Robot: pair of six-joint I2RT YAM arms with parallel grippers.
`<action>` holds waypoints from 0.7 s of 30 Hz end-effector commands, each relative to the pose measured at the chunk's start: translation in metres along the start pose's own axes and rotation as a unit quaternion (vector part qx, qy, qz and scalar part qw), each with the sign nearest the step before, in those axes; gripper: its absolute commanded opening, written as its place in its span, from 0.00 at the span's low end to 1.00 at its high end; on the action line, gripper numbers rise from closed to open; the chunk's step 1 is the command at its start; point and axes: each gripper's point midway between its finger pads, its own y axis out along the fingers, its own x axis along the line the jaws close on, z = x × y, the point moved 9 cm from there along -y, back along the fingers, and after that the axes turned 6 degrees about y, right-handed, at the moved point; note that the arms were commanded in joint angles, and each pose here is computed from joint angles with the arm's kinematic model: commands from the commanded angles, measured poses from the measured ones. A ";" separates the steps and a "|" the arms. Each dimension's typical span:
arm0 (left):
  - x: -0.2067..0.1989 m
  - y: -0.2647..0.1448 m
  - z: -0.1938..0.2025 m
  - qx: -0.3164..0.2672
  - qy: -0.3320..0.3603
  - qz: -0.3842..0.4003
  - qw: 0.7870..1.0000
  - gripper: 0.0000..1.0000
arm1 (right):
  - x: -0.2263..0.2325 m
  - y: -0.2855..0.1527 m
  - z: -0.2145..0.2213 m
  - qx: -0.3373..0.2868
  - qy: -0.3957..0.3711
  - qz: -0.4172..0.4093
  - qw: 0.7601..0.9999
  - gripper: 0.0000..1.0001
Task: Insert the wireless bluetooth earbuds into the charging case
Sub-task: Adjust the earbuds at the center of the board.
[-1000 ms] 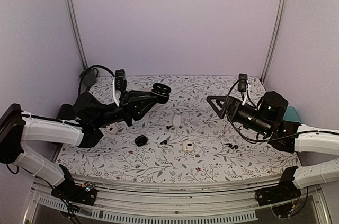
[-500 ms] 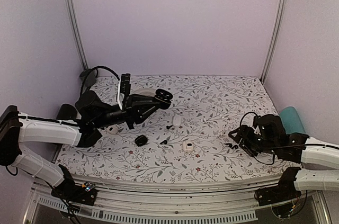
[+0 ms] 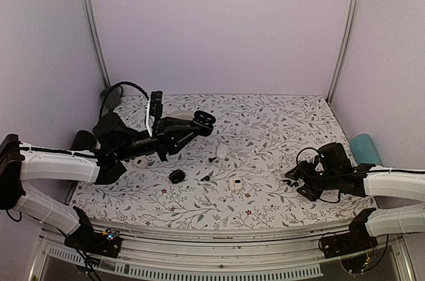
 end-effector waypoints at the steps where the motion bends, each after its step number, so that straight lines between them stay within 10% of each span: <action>1: 0.000 -0.001 -0.007 -0.009 0.007 -0.005 1.000 0.00 | -0.002 0.008 -0.007 0.021 0.027 -0.031 0.999 0.79; 21: -0.001 -0.006 -0.011 -0.001 0.011 -0.020 1.000 0.00 | 0.024 0.041 -0.036 0.013 -0.018 -0.005 1.000 0.76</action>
